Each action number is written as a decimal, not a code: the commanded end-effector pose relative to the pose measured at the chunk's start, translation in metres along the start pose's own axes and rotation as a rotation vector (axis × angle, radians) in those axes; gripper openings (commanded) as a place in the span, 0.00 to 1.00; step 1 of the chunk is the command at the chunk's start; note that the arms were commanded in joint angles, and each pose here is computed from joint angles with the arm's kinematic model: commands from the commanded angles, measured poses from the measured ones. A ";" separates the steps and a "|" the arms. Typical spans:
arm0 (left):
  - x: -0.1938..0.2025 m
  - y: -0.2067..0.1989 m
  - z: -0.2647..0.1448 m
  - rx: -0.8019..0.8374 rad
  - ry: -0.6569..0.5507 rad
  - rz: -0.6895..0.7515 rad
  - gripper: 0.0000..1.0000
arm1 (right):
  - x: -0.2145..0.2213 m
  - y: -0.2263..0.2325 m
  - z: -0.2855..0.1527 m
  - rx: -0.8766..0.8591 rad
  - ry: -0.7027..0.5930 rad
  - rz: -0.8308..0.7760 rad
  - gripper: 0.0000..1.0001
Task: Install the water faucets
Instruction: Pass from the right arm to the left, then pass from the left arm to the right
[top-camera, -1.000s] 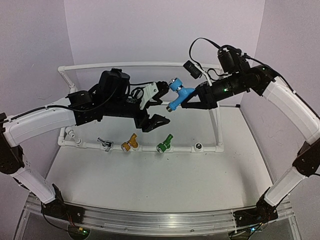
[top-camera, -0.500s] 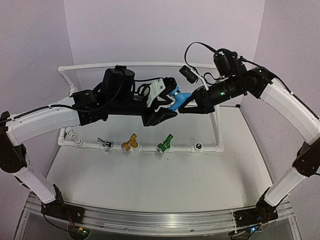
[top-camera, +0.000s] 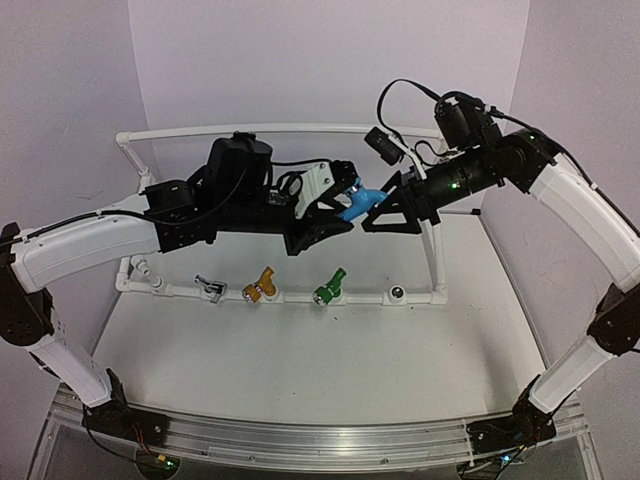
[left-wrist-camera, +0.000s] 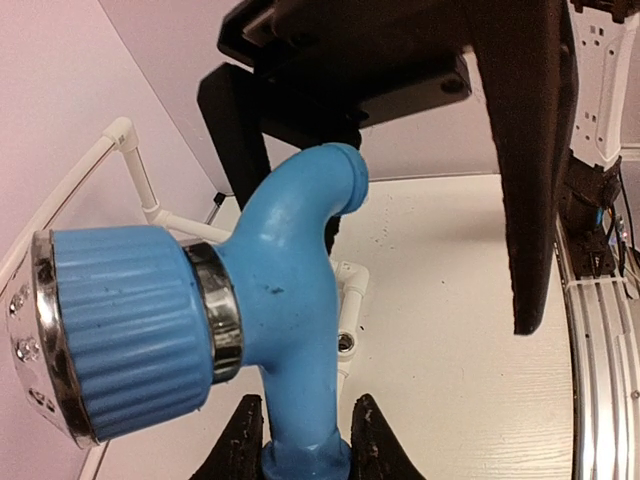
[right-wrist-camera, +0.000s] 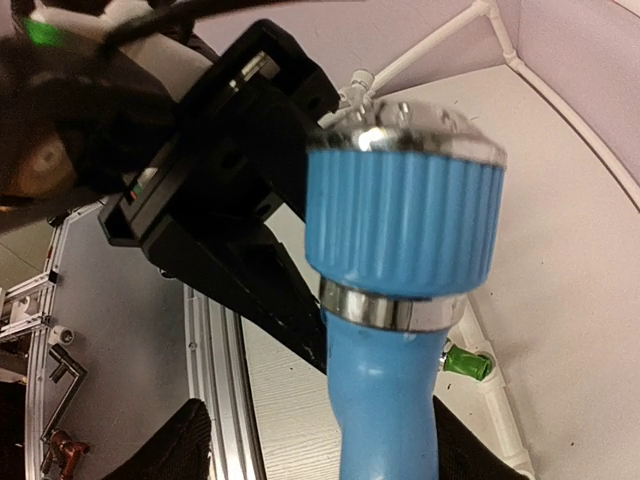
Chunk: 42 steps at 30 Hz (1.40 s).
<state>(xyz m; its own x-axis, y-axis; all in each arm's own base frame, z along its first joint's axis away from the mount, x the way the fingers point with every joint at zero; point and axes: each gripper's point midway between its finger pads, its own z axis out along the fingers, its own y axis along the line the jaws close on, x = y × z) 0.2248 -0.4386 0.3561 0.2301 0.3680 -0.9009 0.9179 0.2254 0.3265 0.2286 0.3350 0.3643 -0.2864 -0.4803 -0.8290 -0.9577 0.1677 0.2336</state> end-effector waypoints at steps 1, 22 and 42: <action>-0.020 -0.005 -0.011 -0.004 -0.040 0.104 0.00 | -0.003 0.012 -0.003 -0.061 0.038 -0.023 0.63; -0.009 -0.008 -0.015 -0.068 -0.003 0.109 0.49 | 0.006 -0.006 0.008 -0.002 0.141 0.028 0.00; 0.056 0.074 -0.148 -0.683 0.042 -0.570 0.88 | 0.202 -0.140 0.004 0.417 0.930 -0.612 0.00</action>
<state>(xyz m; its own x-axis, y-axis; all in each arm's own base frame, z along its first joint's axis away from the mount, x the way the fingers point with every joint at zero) 0.2468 -0.2930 0.3664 -0.1210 0.1939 -0.9735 0.6190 0.7814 0.0787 0.2683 0.2218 0.1762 0.0302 -0.9849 -0.1703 -0.9663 0.0148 -0.2569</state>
